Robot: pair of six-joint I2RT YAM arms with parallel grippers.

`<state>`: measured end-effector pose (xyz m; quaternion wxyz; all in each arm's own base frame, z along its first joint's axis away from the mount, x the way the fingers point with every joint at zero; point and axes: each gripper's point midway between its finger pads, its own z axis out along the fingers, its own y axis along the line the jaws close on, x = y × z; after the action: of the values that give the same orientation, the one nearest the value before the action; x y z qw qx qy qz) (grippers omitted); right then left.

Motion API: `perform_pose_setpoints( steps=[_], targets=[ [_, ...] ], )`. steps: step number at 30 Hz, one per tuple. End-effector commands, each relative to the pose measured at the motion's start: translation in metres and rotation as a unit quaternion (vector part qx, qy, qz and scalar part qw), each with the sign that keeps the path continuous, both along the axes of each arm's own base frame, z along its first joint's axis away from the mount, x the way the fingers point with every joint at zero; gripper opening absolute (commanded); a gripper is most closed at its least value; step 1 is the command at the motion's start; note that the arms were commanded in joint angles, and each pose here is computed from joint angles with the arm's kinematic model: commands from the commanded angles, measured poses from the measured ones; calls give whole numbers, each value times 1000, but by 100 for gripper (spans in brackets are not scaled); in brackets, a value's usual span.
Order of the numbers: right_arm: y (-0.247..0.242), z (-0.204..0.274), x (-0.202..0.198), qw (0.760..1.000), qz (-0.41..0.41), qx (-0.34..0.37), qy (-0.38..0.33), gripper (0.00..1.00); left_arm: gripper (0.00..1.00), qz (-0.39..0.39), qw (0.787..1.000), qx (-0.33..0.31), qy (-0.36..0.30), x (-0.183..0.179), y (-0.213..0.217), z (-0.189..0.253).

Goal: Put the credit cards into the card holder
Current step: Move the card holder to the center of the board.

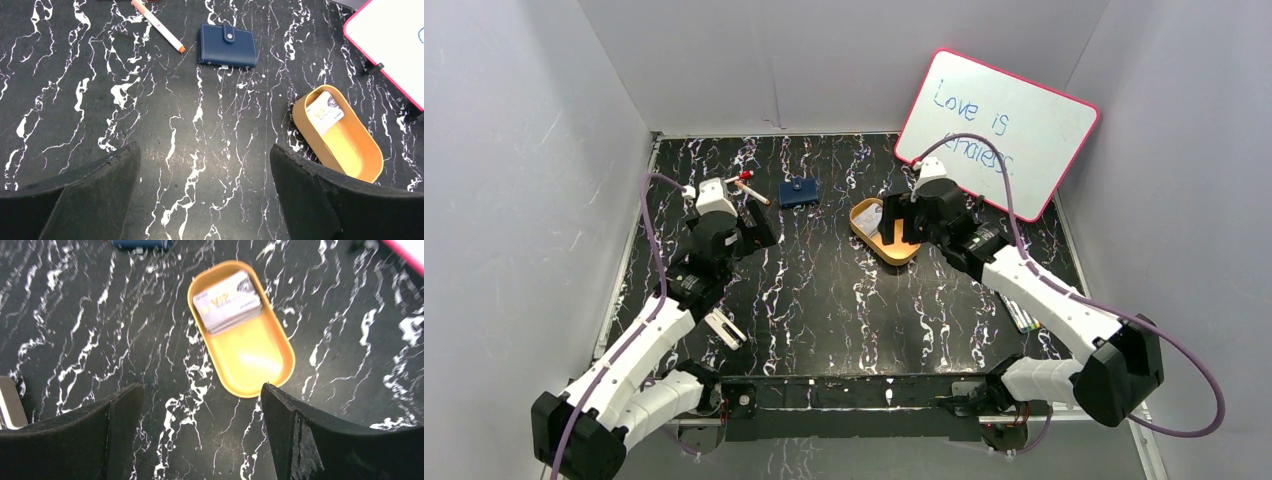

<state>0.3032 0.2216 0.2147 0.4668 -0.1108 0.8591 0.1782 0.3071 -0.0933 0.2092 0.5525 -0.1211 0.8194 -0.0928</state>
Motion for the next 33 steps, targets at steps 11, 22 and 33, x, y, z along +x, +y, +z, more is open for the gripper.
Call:
perform_pose_setpoints(
  steps=[11,22,33],
  targets=[
    [2,-44,12,997,-30,56,52,84,96,15,999,-13,33,6,-3,-11],
    [42,-38,21,994,21,91,53,81,94,48,973,-169,148,51,-10,-45],
    [44,-25,19,994,29,103,37,81,90,120,964,-179,158,179,-35,-76]
  ],
)
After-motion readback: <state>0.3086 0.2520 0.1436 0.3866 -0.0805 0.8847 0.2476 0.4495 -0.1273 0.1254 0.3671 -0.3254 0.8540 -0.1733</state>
